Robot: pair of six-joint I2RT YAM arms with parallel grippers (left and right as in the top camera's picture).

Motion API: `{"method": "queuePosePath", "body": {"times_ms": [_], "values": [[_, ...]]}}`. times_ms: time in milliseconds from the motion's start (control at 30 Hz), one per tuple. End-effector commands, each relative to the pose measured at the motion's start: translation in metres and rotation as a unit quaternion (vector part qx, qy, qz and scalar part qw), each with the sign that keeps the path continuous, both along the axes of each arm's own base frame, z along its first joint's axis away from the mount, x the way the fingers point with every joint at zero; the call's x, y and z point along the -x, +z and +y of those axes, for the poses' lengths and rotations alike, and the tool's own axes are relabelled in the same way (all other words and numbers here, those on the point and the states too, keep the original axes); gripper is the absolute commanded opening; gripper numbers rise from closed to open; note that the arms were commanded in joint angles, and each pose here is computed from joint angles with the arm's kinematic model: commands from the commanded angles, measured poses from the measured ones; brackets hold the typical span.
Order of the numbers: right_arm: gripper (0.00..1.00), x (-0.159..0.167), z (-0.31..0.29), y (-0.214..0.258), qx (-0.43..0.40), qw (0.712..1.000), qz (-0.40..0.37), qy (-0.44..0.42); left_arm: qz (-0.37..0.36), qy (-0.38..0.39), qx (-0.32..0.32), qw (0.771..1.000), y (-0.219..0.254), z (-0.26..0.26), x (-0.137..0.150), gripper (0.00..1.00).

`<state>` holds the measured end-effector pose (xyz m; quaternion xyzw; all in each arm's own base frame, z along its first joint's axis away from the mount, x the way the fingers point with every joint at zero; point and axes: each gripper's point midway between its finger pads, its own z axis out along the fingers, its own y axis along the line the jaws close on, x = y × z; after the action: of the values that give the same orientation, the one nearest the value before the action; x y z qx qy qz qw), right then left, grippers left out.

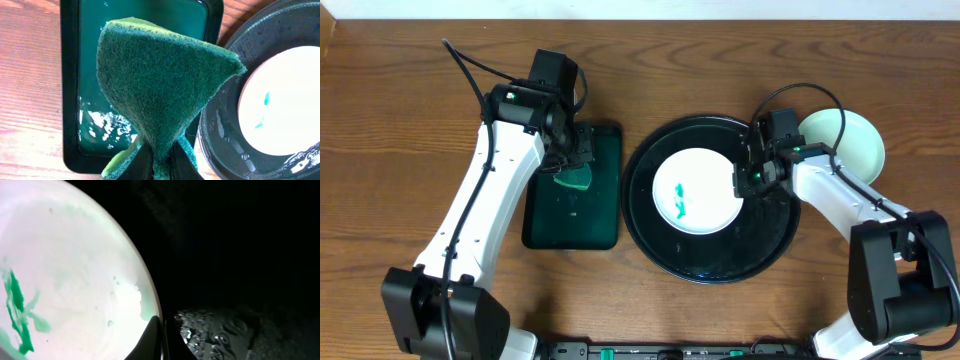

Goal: Clean dirty plates on tray and stack at the side
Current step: 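Lift the sponge with the left gripper above the basin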

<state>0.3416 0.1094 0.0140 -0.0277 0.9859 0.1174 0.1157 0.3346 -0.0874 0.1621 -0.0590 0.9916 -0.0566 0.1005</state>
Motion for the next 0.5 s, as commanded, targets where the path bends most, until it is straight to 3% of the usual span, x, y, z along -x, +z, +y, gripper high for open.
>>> {"method": "queuePosePath", "body": {"times_ms": [0,400,467], "values": [[0.01,0.005,0.011,0.003,-0.015,1.000,0.000,0.015,-0.009,-0.001,0.008,1.000,0.008,-0.006,-0.004,0.07],[0.01,0.011,0.025,0.003,-0.036,0.997,0.028,-0.061,-0.006,0.002,0.014,1.000,0.008,-0.022,0.000,0.07],[0.09,0.011,0.027,0.004,-0.031,0.998,0.022,-0.049,-0.006,-0.005,0.014,1.000,0.008,-0.027,0.002,0.07]]}}
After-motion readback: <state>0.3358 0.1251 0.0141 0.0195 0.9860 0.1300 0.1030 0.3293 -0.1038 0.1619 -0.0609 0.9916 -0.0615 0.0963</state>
